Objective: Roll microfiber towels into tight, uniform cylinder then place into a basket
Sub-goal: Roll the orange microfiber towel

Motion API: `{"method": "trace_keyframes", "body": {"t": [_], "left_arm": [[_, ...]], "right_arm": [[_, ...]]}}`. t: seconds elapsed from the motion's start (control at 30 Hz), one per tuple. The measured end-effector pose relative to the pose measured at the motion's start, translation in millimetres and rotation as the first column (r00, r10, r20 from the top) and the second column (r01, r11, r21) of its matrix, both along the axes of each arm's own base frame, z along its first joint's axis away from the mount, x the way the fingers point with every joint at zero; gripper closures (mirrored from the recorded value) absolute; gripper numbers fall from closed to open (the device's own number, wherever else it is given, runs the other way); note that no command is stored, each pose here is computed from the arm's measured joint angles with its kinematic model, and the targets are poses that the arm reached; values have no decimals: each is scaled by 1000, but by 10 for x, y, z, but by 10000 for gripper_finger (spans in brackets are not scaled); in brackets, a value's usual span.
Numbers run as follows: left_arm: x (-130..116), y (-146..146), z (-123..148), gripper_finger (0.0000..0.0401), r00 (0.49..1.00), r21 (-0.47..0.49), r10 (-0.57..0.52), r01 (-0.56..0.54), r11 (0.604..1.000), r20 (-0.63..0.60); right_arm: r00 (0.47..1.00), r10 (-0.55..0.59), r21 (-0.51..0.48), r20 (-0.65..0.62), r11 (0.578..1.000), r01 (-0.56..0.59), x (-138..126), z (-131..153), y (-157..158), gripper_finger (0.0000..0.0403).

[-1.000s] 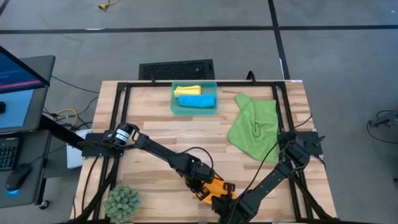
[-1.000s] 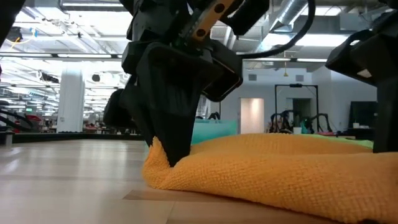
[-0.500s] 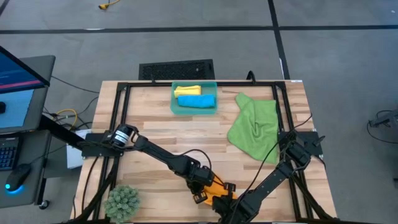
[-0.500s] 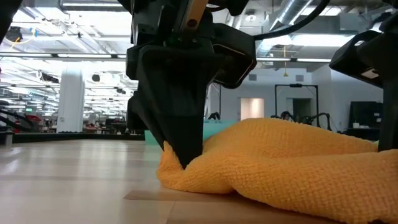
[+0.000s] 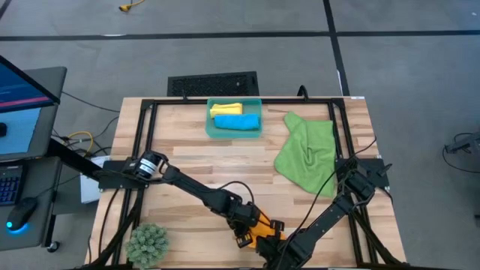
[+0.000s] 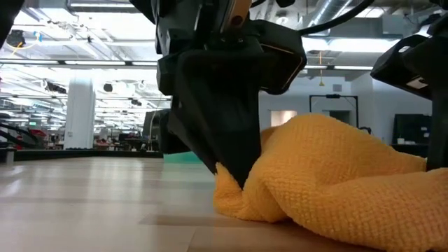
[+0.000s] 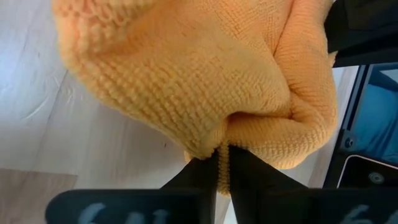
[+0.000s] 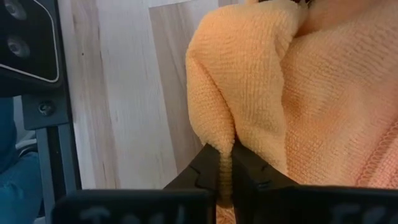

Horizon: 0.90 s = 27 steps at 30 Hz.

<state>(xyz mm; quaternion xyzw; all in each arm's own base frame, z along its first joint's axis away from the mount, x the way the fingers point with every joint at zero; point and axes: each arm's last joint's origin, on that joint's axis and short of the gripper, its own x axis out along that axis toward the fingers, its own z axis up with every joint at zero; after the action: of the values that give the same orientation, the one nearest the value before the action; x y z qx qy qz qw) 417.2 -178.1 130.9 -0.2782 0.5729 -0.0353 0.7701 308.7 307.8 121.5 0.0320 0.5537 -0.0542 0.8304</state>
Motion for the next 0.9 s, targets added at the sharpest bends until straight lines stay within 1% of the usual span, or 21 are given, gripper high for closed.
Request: {"method": "trace_keyframes", "body": {"t": [0.07, 0.2, 0.3, 0.4, 0.43, 0.53, 0.63, 0.73, 0.83, 0.9], "left_arm": [[-7, -1, -3, 361, 1000, -6, 7, -7, 1000, -13], [-33, 1, -11, 307, 999, 14, 22, -21, 1000, -42], [-45, 4, -11, 271, 998, 19, 17, -16, 1000, -53], [-47, 12, -8, 253, 997, -28, -31, 29, 999, -69], [-52, -3, -4, 252, 997, -24, -55, 54, 998, -62], [-91, -124, 40, 253, 990, 41, -137, 137, 990, -24], [-155, -255, 120, 258, 978, 161, -207, 202, 966, 10], [-287, -377, 225, 259, 969, 294, -247, 232, 927, 14], [-436, -519, 341, 259, 963, 403, -267, 232, 885, 33], [-552, -623, 410, 259, 958, 480, -285, 231, 846, 41]], "right_arm": [[1000, 2, 2, 1, 1000, -2, -5, 0, 8, 368], [1000, 11, 3, 2, 1000, -11, -33, 0, 36, 380], [1000, 22, 3, 3, 1000, -22, -67, 1, 71, 377], [999, 32, -6, -6, 999, -32, -104, 0, 91, 369], [999, 36, -11, -15, 999, -36, -117, -1, 93, 369], [996, 80, -39, -42, 996, -81, -171, -6, 106, 374], [990, 130, -58, -49, 989, -133, -198, -6, 126, 380], [986, 155, -69, -57, 985, -158, -216, -8, 133, 378], [985, 157, -72, -66, 984, -162, -231, -7, 134, 370], [985, 158, -71, -67, 984, -162, -231, -7, 134, 370]]}}
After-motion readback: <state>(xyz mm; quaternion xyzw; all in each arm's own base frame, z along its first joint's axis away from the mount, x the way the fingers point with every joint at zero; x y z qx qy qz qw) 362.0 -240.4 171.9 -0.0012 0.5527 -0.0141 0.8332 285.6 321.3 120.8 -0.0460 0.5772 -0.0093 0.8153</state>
